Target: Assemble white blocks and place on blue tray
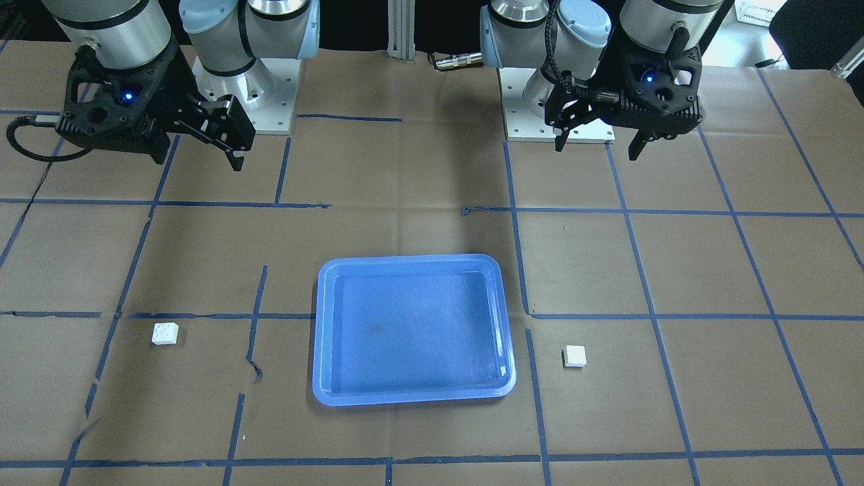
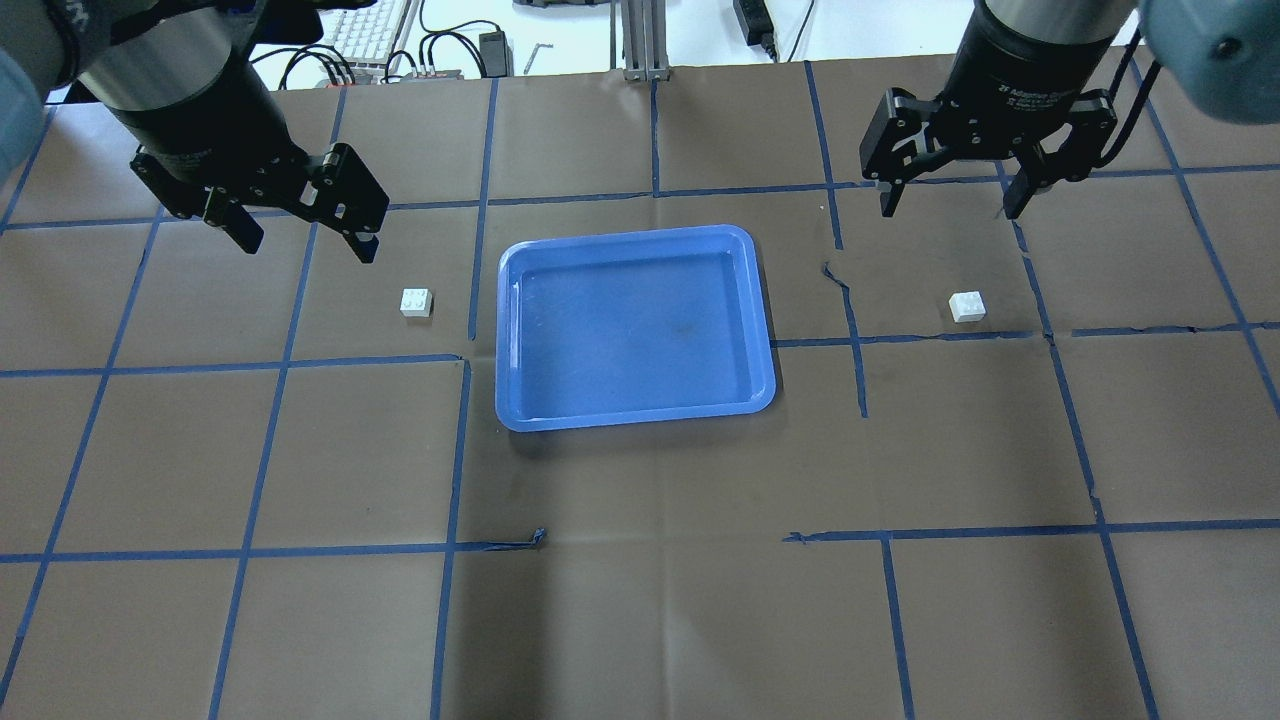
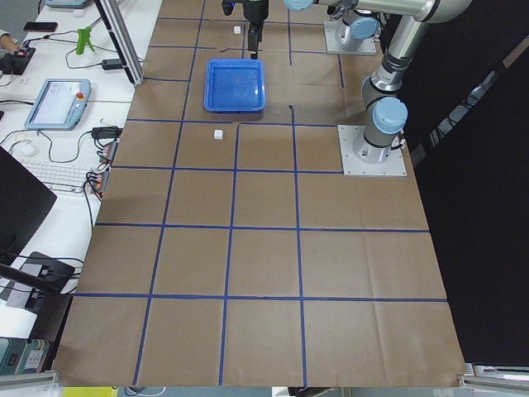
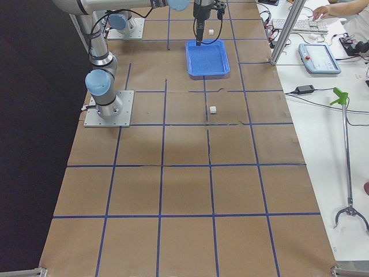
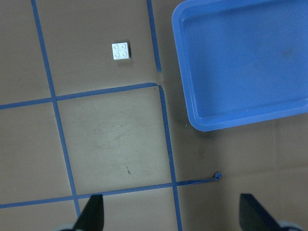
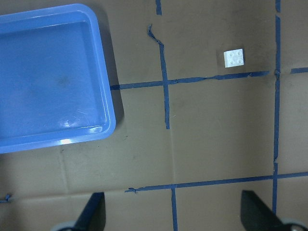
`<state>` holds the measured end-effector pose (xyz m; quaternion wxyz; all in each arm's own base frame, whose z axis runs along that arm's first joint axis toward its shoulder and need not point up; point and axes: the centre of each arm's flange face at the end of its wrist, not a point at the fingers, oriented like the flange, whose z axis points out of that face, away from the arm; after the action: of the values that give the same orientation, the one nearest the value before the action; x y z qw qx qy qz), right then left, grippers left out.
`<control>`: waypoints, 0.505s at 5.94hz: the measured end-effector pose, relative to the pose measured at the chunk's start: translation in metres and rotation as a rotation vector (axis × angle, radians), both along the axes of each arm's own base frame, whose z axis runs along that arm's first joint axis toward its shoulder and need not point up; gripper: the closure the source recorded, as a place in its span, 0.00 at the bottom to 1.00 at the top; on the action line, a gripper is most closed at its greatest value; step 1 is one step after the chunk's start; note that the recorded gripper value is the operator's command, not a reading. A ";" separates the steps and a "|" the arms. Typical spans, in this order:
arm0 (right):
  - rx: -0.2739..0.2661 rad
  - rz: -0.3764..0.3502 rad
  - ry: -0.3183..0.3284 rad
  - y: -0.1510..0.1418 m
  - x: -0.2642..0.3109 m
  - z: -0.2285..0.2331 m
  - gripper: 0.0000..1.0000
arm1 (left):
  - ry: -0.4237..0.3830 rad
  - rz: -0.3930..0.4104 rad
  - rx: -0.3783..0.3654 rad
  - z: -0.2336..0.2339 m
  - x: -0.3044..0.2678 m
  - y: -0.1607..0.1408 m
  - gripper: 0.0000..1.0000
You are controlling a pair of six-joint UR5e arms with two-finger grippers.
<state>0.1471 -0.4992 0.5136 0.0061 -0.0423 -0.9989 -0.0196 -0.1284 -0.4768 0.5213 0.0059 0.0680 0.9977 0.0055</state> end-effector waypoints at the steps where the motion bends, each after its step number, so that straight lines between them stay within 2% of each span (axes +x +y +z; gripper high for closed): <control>1: 0.007 -0.001 0.007 0.000 0.000 -0.001 0.00 | 0.000 0.000 0.001 0.000 0.000 0.000 0.01; 3: 0.008 0.002 0.016 -0.002 -0.003 -0.004 0.00 | 0.004 0.001 -0.005 0.000 0.000 0.000 0.01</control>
<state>0.1437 -0.5016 0.5099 0.0144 -0.0415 -0.9988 -0.0230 -0.1284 -0.4769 0.5218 0.0043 0.0673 0.9977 0.0030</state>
